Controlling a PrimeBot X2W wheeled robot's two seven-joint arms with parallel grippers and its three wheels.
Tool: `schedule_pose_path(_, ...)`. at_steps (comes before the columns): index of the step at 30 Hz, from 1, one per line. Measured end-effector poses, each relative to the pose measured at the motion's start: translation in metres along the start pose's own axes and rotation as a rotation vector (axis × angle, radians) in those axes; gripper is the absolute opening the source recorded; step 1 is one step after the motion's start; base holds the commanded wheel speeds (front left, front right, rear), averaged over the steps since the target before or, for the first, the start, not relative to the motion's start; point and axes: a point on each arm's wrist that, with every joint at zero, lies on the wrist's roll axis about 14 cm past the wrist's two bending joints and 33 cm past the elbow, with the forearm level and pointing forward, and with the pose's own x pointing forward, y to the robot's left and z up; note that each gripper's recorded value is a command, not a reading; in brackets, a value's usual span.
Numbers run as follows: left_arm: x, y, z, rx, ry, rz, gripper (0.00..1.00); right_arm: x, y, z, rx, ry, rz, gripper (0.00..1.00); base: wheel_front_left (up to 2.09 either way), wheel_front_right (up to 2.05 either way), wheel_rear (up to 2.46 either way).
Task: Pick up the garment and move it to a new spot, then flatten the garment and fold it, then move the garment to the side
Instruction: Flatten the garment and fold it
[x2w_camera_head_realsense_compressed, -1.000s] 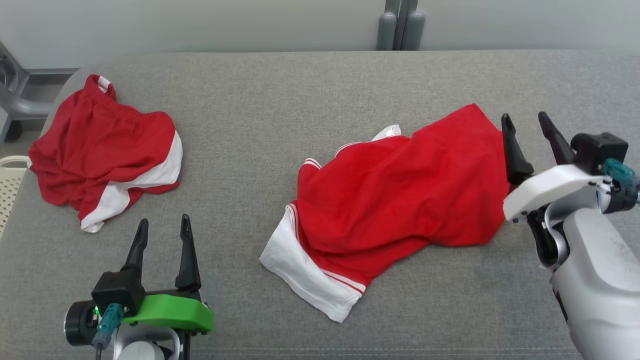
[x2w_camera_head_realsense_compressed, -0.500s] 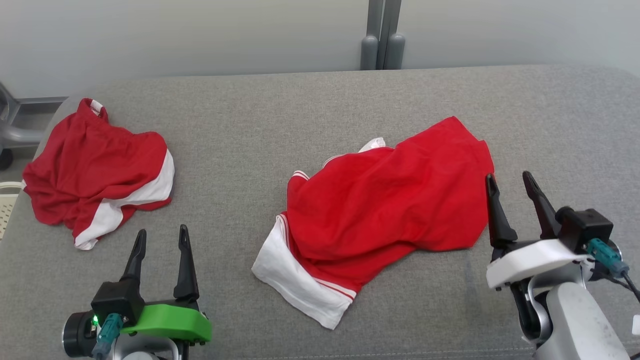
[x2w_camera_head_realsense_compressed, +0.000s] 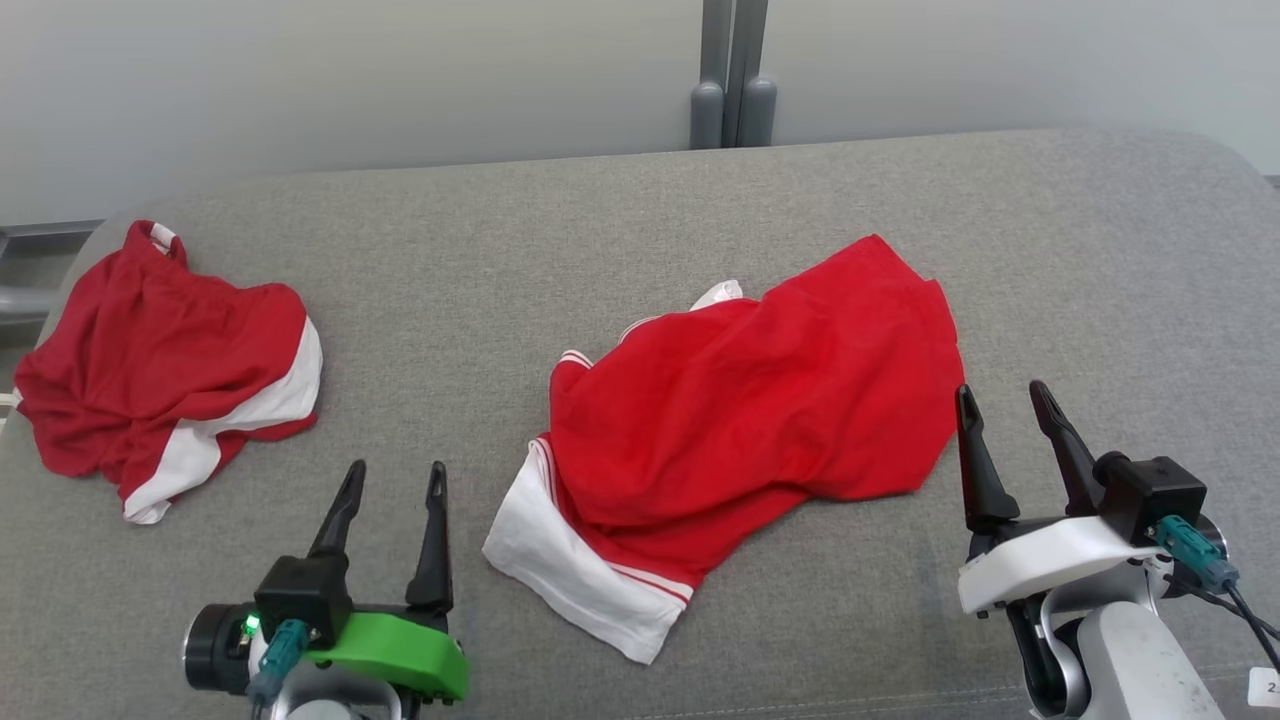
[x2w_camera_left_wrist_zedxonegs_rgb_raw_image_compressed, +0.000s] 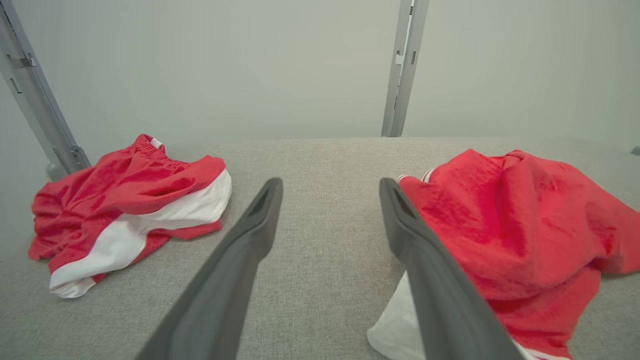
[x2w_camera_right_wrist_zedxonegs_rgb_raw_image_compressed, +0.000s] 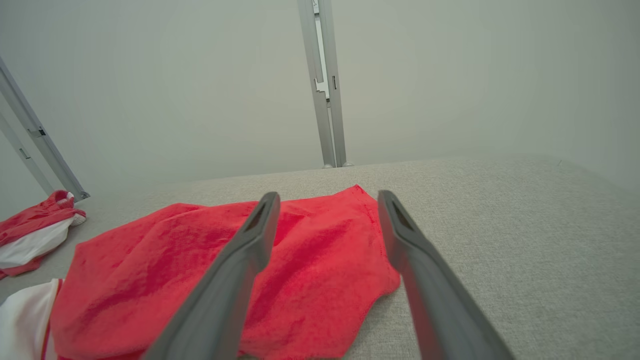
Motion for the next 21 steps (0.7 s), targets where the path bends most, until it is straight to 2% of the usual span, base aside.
schedule_pose_path(10,0.011,-0.051,-0.034,-0.017,0.117,-0.184,1.00,-0.003,-0.008,-0.001,0.007,0.004,-0.028,1.00,0.00,0.00,0.00)
schedule_pose_path(21,0.026,-0.061,-0.079,-0.003,0.296,-0.238,1.00,-0.005,-0.019,-0.007,0.007,0.023,-0.059,1.00,0.00,0.00,0.00)
